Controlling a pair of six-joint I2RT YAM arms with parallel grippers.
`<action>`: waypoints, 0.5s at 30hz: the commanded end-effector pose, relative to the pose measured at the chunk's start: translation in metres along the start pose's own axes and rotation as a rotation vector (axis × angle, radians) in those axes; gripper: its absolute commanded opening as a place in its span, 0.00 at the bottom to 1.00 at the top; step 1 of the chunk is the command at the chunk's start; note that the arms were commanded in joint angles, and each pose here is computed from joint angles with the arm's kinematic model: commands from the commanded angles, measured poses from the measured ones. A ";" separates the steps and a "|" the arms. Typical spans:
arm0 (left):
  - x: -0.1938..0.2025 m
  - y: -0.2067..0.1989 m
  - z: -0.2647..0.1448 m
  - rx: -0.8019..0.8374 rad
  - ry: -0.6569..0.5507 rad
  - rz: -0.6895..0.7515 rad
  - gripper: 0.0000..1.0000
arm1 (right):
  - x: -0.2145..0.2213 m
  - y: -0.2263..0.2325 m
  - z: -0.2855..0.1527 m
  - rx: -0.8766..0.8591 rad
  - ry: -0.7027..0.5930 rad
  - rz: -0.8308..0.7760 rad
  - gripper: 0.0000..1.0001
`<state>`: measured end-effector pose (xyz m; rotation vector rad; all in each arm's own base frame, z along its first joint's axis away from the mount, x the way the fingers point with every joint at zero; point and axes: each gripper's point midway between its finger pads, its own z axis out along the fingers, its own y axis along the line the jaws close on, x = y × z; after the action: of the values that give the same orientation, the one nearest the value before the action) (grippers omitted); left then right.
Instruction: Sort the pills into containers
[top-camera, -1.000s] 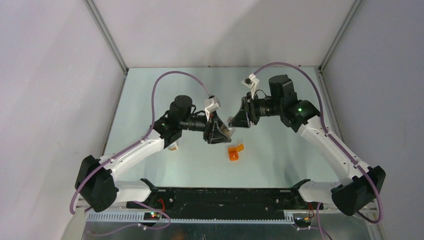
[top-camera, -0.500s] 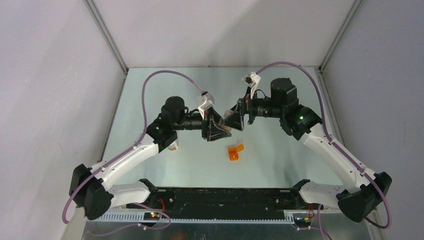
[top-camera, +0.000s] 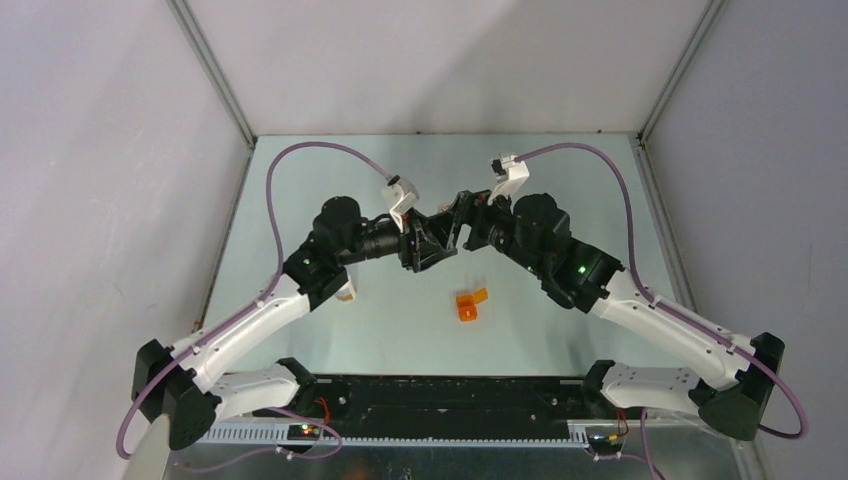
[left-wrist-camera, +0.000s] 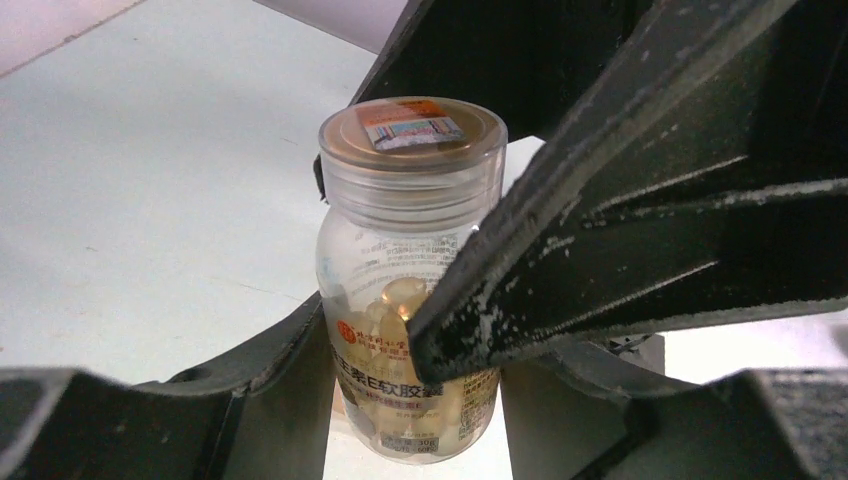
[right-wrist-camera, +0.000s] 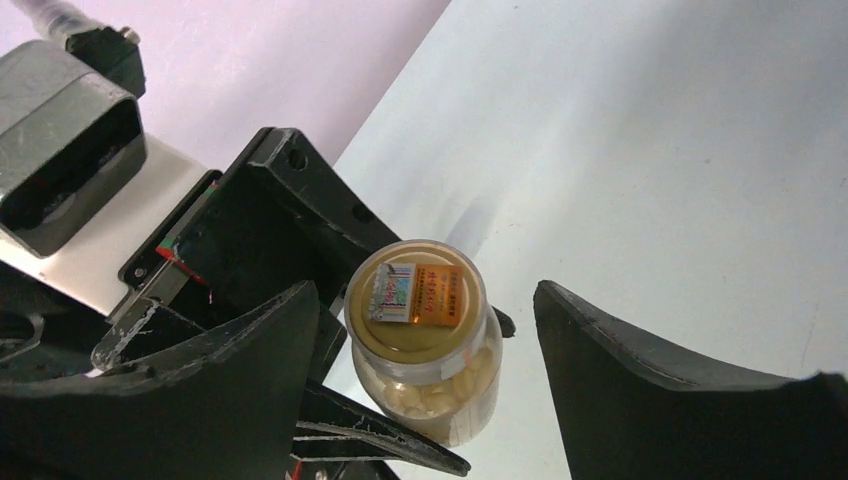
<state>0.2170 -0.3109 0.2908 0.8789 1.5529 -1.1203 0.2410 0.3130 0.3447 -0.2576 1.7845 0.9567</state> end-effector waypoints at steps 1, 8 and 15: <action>-0.013 0.003 -0.005 -0.040 -0.053 0.052 0.00 | -0.036 0.003 -0.006 0.033 -0.156 0.052 0.80; -0.015 0.004 -0.005 -0.049 -0.056 0.057 0.00 | -0.028 0.007 -0.007 0.005 -0.116 0.061 0.36; -0.014 0.000 -0.006 -0.030 -0.051 0.056 0.00 | -0.019 0.017 -0.011 -0.121 -0.036 -0.010 0.07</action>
<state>0.2229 -0.3066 0.2906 0.8439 1.5695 -1.0796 0.2470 0.3075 0.3518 -0.1974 1.7590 0.9545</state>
